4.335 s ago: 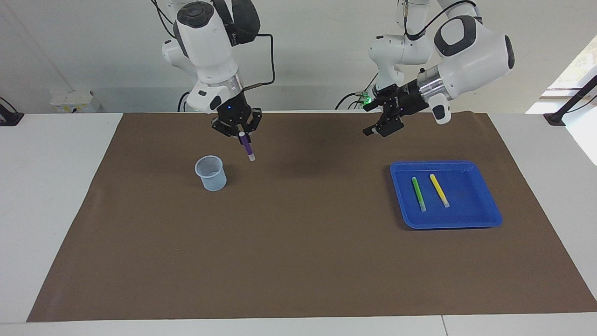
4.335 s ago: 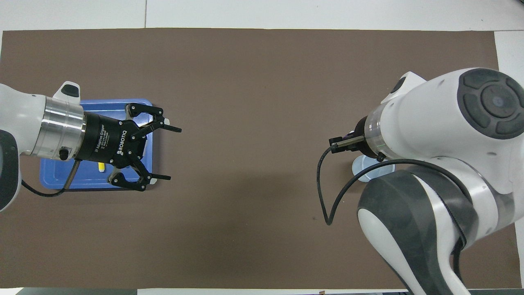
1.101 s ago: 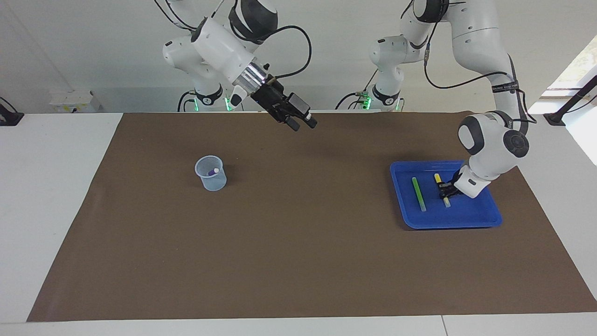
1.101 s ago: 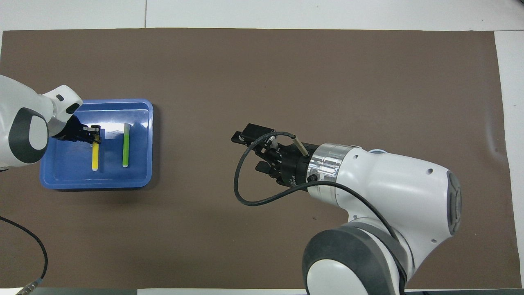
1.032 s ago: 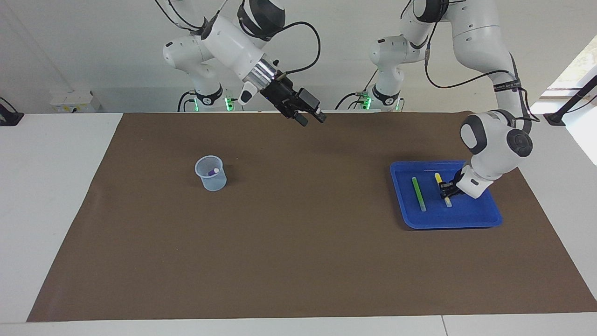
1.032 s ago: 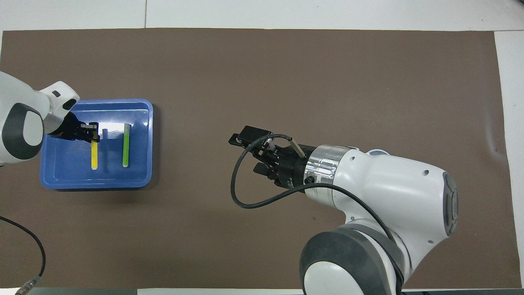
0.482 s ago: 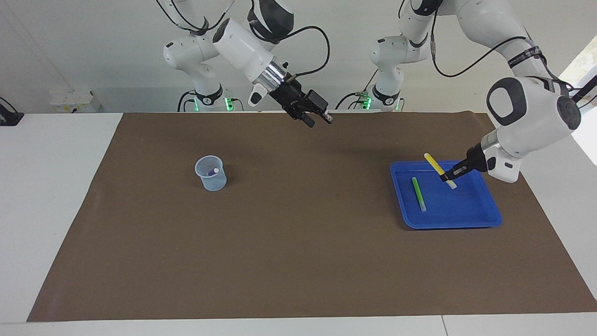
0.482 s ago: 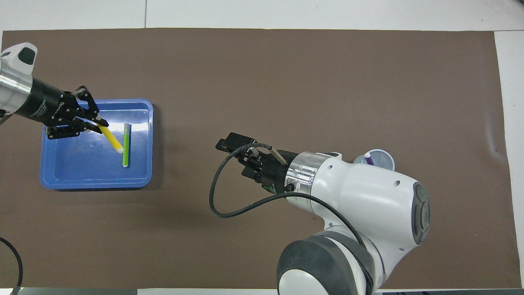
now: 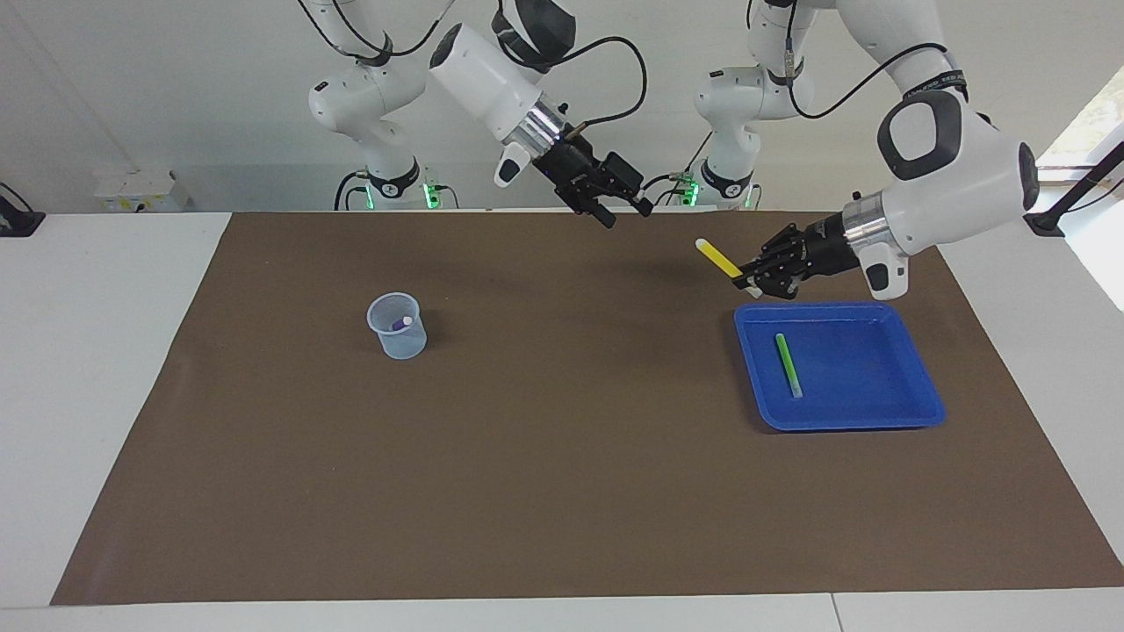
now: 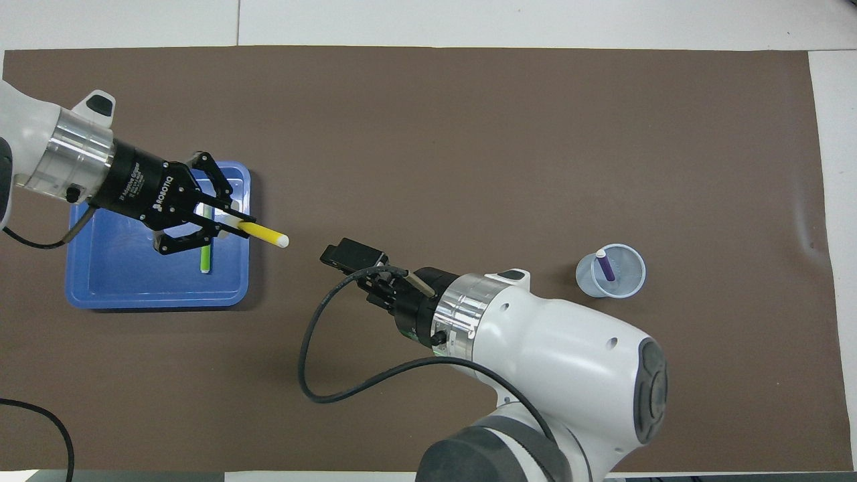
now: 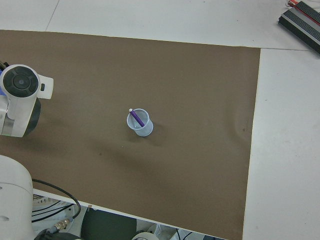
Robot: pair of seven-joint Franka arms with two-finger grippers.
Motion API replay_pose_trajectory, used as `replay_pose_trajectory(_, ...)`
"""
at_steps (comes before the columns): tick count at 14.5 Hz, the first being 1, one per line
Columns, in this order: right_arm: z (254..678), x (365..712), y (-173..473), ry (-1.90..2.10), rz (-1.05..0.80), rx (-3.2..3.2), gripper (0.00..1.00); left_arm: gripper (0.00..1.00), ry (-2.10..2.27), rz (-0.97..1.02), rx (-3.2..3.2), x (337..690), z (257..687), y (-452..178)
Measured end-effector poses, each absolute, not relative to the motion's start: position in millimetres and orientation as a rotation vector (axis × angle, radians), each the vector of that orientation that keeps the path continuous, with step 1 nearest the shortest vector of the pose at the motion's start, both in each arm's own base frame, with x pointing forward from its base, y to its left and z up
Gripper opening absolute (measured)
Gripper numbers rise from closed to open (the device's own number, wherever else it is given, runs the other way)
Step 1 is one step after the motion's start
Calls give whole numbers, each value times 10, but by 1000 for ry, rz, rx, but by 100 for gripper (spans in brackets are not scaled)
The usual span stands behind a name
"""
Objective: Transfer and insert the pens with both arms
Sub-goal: 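Lift the yellow pen toward the right gripper with the left gripper, then grasp the yellow pen tip with the right gripper and pull it away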
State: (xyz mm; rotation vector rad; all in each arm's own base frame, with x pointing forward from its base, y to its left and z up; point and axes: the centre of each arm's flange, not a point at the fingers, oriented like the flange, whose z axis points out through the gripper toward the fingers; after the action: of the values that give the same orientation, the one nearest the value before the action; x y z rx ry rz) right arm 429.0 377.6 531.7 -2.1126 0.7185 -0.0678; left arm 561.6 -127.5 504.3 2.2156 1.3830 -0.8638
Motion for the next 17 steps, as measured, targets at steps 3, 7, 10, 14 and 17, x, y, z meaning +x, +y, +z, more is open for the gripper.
replay_pose_trajectory(3, 5271, 4200, 3920, 699, -85, -2114, 100, 16, 1370, -960, 2173, 5395, 4934, -1509)
replay_pose_trajectory(7, 5101, 4264, 3994, 682, -144, -2130, 100, 16, 1383, -996, 2147, 5267, 4926, -1598)
replay_pose_trajectory(10, 5209, 4321, 4080, 667, -160, -2108, 97, 16, 1390, -999, 2151, 5217, 4903, -1707)
replay_pose_trajectory(14, 5269, 4354, 4124, 658, -163, -2098, 85, 16, 1405, -992, 2147, 5191, 4899, -1771)
replay_pose_trajectory(17, 5232, 4357, 4130, 658, -160, -2105, 73, 16, 1410, -986, 2143, 5194, 4902, -1757)
